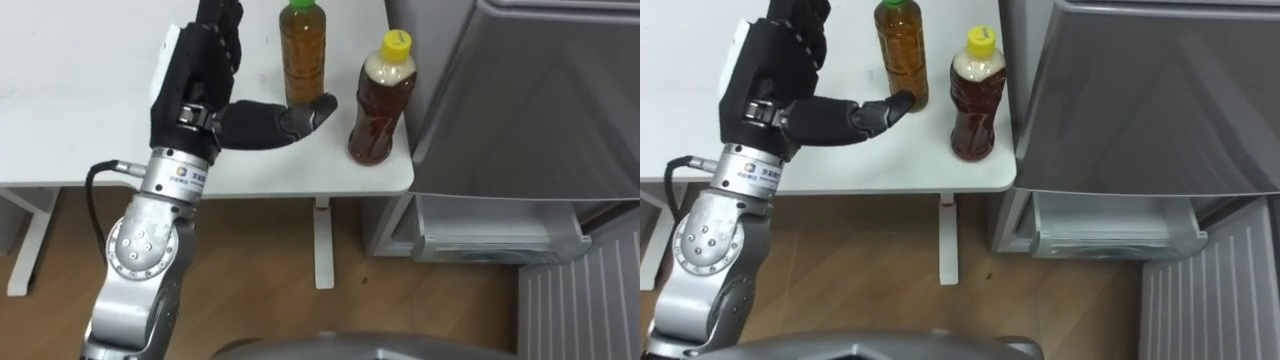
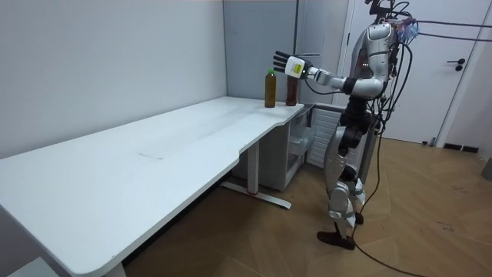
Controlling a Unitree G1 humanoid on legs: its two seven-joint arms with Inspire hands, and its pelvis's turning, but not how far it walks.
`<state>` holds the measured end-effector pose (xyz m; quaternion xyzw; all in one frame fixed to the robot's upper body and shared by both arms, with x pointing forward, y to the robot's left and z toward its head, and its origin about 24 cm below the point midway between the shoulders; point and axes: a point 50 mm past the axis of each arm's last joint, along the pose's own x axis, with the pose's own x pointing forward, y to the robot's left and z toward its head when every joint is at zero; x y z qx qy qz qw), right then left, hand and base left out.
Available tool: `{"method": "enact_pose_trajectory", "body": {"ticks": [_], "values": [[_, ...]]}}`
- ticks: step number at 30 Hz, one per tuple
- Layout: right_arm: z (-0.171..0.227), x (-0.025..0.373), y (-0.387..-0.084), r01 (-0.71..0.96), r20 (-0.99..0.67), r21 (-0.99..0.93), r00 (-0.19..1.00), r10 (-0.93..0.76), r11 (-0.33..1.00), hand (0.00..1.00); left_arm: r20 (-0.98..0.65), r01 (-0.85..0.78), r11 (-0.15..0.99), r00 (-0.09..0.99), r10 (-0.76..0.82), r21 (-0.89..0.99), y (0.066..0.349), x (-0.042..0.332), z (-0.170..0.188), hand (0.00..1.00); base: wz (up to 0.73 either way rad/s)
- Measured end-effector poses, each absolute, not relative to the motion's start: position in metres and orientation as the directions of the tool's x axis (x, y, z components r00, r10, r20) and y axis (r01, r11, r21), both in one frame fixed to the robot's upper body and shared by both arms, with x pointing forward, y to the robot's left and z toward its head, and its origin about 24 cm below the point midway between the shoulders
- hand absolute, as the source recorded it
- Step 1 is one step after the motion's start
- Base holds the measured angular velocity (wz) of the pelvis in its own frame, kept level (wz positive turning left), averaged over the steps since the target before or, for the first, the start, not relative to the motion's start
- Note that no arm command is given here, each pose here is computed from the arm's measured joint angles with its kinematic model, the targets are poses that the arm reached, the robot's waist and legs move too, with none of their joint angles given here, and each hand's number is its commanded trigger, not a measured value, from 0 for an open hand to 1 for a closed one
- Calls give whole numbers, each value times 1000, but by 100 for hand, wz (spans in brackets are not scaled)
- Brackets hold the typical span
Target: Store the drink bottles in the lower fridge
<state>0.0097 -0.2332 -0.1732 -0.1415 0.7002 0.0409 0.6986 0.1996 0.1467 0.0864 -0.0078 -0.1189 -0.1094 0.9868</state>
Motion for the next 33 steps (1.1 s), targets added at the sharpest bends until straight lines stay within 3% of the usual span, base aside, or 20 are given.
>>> {"method": "enact_pose_trajectory", "body": {"ticks": [10,33], "values": [[-172,13,-239,-251,-986,-167,27,-166,953,0,127,267,964,956,-265,5,141,196,68,0,-3],[-172,10,-240,-249,-985,-172,30,-170,953,0,153,282,959,946,-284,37,139,194,75,0,-1]]}}
